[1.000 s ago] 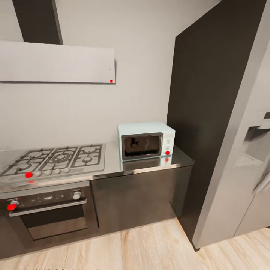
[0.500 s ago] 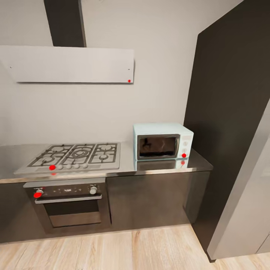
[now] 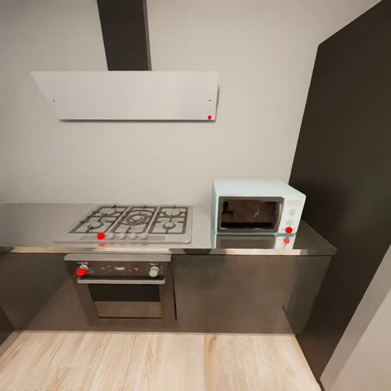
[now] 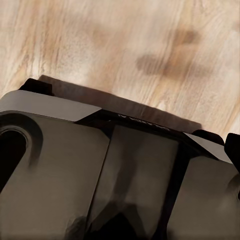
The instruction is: In the kitchen, take the popcorn bag from the countertop, put it into the microwave, and heat it until the popcorn is cooked so the cooked popcorn ends up inside the bag.
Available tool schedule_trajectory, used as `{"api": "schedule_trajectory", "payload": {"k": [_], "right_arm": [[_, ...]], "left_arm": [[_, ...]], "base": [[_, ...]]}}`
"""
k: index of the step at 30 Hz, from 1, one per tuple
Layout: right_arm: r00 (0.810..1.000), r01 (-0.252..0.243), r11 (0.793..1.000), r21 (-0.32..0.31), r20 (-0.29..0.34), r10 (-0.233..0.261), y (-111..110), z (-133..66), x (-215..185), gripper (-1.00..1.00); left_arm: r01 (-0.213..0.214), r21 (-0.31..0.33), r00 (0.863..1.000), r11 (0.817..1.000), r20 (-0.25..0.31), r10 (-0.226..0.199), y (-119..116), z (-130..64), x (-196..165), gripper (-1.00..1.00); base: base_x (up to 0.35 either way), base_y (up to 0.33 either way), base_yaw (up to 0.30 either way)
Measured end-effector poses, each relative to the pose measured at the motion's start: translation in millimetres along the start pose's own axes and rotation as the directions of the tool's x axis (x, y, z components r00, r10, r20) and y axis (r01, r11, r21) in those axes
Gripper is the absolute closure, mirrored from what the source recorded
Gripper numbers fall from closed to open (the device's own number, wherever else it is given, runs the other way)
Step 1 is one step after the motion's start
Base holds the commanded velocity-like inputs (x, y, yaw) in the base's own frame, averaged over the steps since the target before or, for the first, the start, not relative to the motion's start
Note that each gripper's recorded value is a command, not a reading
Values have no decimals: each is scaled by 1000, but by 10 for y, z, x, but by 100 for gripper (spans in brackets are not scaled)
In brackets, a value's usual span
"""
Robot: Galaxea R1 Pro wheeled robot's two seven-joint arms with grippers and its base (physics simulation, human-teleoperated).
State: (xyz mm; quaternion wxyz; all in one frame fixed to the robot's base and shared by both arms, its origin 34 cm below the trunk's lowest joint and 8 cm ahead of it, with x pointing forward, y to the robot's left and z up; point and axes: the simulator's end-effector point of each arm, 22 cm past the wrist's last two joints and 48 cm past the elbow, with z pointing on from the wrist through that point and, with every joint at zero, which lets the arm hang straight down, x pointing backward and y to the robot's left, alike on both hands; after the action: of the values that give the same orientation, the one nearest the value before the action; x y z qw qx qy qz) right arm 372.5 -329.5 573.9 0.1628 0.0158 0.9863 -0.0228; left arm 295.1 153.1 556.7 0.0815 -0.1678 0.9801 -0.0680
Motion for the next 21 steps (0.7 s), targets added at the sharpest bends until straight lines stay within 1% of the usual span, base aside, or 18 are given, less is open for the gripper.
{"api": "schedule_trajectory", "payload": {"k": [13, 21], "right_arm": [[1000, 0, 1000, 5, 2, 0, -34, -2, -7, -100], [1000, 0, 1000, 5, 3, 0, -35, -1, -10, -100]], "left_arm": [[-1, 0, 1000, 1000, 0, 1, 0, 0, 0, -100], [-3, 0, 1000, 1000, 0, 3, 0, 0, 0, -100]], "base": [[0, -7, 4], [0, -236, 0]]}}
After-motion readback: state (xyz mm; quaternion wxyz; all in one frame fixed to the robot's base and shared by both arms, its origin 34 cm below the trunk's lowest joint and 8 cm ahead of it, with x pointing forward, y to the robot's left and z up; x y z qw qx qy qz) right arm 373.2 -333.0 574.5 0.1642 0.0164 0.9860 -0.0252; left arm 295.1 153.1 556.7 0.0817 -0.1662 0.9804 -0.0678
